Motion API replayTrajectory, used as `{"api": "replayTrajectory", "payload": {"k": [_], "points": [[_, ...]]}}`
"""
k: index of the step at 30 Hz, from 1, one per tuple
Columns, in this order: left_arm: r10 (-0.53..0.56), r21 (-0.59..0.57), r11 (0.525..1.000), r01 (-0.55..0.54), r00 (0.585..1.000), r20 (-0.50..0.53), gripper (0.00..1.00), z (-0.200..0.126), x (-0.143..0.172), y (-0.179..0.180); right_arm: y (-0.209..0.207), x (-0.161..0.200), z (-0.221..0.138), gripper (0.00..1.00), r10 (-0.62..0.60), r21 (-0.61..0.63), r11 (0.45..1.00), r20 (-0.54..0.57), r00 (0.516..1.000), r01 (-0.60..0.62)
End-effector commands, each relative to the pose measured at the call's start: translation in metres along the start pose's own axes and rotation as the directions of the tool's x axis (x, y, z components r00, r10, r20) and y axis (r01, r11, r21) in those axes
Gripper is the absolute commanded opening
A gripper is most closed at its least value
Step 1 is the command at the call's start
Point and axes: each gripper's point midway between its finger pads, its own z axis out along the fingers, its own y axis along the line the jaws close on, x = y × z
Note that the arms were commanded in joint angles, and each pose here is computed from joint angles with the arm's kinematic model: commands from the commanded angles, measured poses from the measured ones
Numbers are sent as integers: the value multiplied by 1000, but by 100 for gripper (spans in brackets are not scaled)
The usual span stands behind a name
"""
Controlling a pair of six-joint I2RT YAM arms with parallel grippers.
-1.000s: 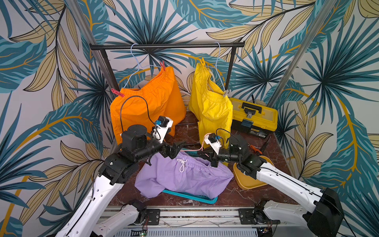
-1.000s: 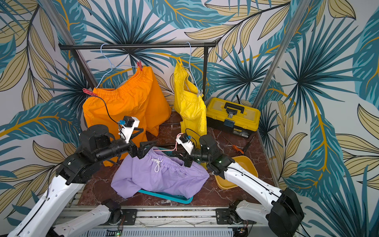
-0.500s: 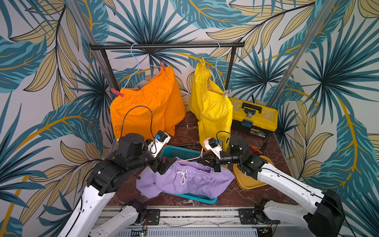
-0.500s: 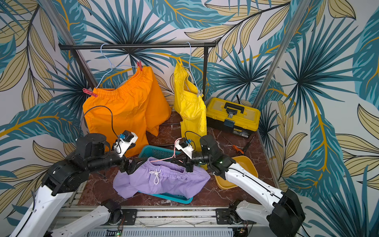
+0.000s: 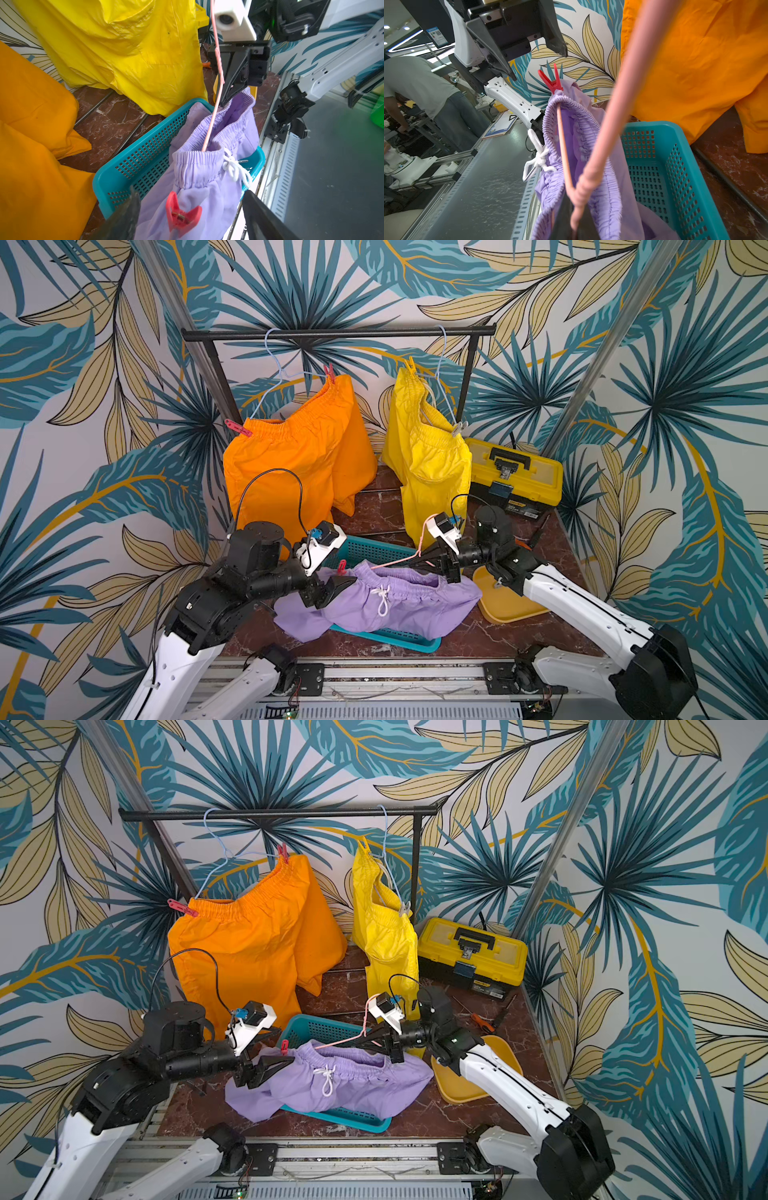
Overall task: Remove the clothespins securing shorts to the hanger
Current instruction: Remove the clothespin from the hanger.
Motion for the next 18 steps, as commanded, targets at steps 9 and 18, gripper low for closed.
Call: {"api": "replayTrajectory", "payload": {"k": [9, 18], "points": [[-6, 52, 999, 8, 999, -38, 67, 11, 11, -4, 17, -15, -2, 0, -23, -103, 994, 40, 999, 27], [-2, 27, 1000, 3, 999, -34, 45, 9, 10, -1, 19, -12, -3, 0, -22, -105, 994, 33, 999, 25]]}}
